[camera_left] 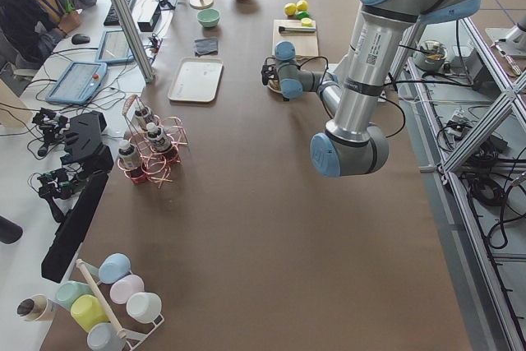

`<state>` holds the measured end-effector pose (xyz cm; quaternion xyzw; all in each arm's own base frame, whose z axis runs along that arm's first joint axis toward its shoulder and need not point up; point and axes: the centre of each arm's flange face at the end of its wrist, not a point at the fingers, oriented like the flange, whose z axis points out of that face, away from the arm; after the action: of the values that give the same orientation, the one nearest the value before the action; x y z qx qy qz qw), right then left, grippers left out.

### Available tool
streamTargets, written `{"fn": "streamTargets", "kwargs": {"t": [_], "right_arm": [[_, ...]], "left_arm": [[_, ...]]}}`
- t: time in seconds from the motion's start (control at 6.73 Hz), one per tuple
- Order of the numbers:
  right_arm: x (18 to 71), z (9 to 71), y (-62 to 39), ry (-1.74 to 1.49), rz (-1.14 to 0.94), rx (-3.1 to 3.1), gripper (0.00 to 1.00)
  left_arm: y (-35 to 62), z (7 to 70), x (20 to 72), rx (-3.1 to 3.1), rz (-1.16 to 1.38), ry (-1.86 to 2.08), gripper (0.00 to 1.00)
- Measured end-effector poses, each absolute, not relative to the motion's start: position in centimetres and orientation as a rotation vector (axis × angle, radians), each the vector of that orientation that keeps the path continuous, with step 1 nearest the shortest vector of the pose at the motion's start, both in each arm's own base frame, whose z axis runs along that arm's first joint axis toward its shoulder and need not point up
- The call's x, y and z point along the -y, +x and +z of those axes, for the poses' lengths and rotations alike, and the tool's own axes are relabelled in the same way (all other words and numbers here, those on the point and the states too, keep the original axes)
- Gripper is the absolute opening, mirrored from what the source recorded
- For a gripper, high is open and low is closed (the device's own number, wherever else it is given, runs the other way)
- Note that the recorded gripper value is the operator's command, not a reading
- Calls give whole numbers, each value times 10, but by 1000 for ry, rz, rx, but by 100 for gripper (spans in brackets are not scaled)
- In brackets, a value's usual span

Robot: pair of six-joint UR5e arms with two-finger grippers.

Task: Make sandwich and place on tray
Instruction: 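Reach the left gripper to the plate rim and grasp it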

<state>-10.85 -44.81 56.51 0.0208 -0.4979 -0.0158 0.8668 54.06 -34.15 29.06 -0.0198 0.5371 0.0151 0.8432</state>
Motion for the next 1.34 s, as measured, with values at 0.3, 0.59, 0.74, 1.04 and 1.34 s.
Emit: {"fn": "streamTargets", "kwargs": {"t": [0.3,0.59,0.74,1.04,1.34], "right_arm": [[441,575,-95,47,-33,1031,100],[440,575,-93,48,-34,1029,100],[439,575,-93,48,-33,1029,100],[438,576,-92,48,-31,1027,100],[440,581,-87,51,-36,998,100]], "left_arm": [[550,295,337,-1146,29,-45,0],[553,290,334,-1155,24,-51,0],[553,289,334,-1157,24,-52,0],[548,284,338,-1169,20,-45,0],[524,274,373,-1184,-24,-5,0]]}}
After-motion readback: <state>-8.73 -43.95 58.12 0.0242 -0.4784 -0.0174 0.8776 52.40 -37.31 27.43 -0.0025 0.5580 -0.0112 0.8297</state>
